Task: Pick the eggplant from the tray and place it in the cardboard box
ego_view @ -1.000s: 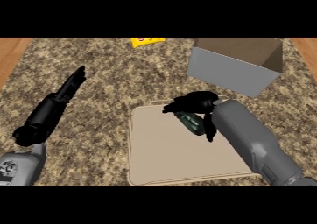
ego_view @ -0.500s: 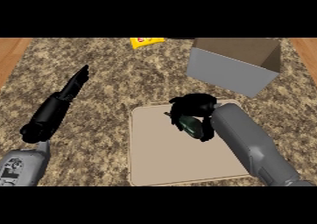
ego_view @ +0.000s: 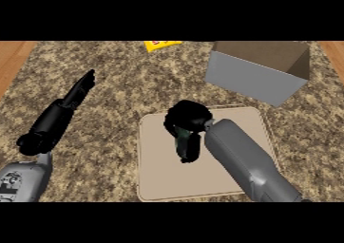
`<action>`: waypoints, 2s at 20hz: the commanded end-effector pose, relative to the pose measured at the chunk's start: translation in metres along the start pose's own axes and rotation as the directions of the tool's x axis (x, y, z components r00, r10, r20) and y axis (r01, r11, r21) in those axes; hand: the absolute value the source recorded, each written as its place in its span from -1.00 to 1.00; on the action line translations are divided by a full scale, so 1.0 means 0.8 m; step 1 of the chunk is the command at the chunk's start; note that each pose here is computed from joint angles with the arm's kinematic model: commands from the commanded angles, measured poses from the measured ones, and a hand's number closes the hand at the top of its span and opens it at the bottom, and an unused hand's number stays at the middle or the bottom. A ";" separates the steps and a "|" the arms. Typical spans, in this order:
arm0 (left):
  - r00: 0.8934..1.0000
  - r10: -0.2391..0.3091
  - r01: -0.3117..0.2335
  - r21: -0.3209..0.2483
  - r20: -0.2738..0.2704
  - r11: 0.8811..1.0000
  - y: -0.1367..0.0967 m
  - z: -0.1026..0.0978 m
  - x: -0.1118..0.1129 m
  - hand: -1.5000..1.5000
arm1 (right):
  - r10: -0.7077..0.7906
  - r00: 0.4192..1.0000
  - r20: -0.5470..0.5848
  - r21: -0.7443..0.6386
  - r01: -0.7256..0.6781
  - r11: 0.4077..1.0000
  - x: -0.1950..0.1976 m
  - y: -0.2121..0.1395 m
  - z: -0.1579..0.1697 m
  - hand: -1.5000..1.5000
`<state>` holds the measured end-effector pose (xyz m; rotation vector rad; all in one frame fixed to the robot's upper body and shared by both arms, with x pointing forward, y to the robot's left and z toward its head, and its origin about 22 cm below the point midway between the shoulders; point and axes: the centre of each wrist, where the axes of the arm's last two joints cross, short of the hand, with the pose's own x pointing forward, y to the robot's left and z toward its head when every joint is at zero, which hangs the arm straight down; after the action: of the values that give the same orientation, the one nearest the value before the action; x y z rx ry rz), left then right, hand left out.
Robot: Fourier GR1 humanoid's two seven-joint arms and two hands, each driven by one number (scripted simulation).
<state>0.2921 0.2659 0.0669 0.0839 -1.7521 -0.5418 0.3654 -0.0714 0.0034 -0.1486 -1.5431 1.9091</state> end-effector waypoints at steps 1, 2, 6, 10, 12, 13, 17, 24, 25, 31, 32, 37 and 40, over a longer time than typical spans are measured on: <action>1.000 -0.010 0.010 -0.015 -0.002 1.000 -0.013 -0.004 0.009 0.00 | 0.050 0.997 -0.061 -0.123 -0.057 0.991 0.049 -0.012 -0.019 1.00; 1.000 0.010 -0.010 -0.026 -0.005 1.000 -0.017 -0.007 0.005 0.00 | 0.044 0.998 -0.044 -0.161 -0.051 0.986 0.057 -0.009 -0.017 1.00; 1.000 0.005 -0.005 -0.004 -0.005 1.000 0.006 0.004 0.002 0.00 | 0.110 0.994 -0.008 -0.296 -0.107 0.949 0.090 -0.037 -0.016 1.00; 1.000 0.012 -0.012 -0.001 -0.011 1.000 -0.001 0.024 -0.019 0.00 | 0.230 0.973 -0.028 -0.422 -0.220 0.880 0.091 -0.084 0.003 1.00; 1.000 -0.015 0.015 0.023 -0.014 1.000 0.001 -0.009 -0.009 0.00 | 0.214 0.977 -0.011 -0.440 -0.197 0.876 0.102 -0.102 0.018 1.00; 1.000 0.005 -0.005 0.030 -0.017 1.000 -0.010 -0.002 0.008 0.00 | 0.182 0.983 -0.022 -0.475 -0.170 0.863 0.105 -0.118 0.036 1.00; 0.999 0.005 -0.004 0.048 -0.032 0.999 0.002 0.007 -0.009 0.00 | -0.018 0.986 -0.166 -0.625 -0.090 0.776 0.095 -0.153 0.058 1.00; 1.000 -0.011 0.011 0.006 -0.011 1.000 0.001 0.009 0.005 0.00 | -0.248 0.918 -0.309 -0.752 -0.076 0.655 0.048 -0.207 0.096 1.00; 1.000 -0.005 0.005 -0.001 0.002 1.000 -0.022 -0.002 0.016 0.00 | -0.274 0.907 -0.320 -0.758 -0.071 0.649 0.034 -0.208 0.100 1.00; 1.000 -0.007 0.007 0.013 -0.008 1.000 -0.007 0.005 -0.012 0.00 | -0.331 0.863 -0.381 -0.781 -0.108 0.616 -0.040 -0.251 0.145 1.00; 1.000 -0.021 0.021 0.014 0.005 1.000 -0.020 0.007 0.000 0.00 | -0.313 0.846 -0.431 -0.754 -0.148 0.640 -0.044 -0.261 0.122 1.00; 1.000 0.009 -0.009 0.003 0.027 1.000 0.016 -0.009 0.005 0.00 | -0.231 0.790 -0.568 -0.593 -0.198 0.780 -0.091 -0.263 0.147 1.00; 1.000 -0.003 0.003 -0.003 0.025 1.000 -0.005 -0.010 0.005 0.00 | -0.244 0.757 -0.606 -0.463 -0.087 0.882 -0.115 -0.253 0.159 1.00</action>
<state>0.2926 0.2578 0.0686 0.0791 -1.7677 -0.5462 0.4503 -0.1882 0.1964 -0.9074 -1.5946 1.0709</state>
